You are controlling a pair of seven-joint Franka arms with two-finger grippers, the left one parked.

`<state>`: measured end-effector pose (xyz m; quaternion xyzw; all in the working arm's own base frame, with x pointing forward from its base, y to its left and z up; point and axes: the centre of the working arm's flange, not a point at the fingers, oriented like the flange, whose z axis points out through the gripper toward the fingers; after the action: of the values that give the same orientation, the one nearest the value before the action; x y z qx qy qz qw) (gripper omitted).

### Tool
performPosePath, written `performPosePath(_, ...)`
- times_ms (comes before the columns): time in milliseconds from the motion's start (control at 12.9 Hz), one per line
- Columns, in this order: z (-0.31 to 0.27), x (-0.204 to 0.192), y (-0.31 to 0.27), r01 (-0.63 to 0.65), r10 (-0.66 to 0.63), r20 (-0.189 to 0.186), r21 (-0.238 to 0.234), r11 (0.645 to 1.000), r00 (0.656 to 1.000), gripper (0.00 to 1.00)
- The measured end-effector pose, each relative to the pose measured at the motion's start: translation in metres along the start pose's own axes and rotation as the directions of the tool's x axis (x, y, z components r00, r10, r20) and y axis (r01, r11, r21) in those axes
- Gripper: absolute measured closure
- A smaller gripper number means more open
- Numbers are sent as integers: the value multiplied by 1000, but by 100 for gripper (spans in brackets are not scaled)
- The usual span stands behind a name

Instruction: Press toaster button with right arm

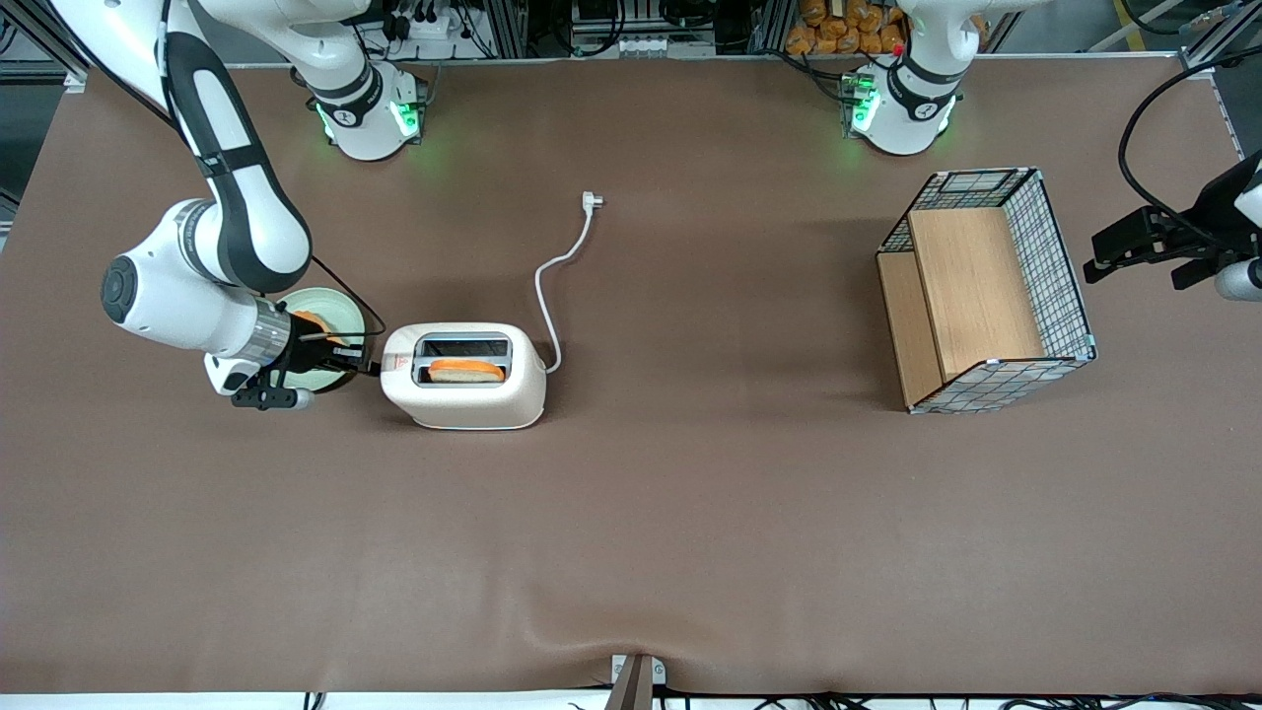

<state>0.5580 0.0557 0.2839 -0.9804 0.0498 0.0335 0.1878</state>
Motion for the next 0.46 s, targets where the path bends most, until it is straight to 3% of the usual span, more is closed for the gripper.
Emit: performPosePath(465, 6, 1, 3, 2, -2, 2, 1, 1000, 1000, 99)
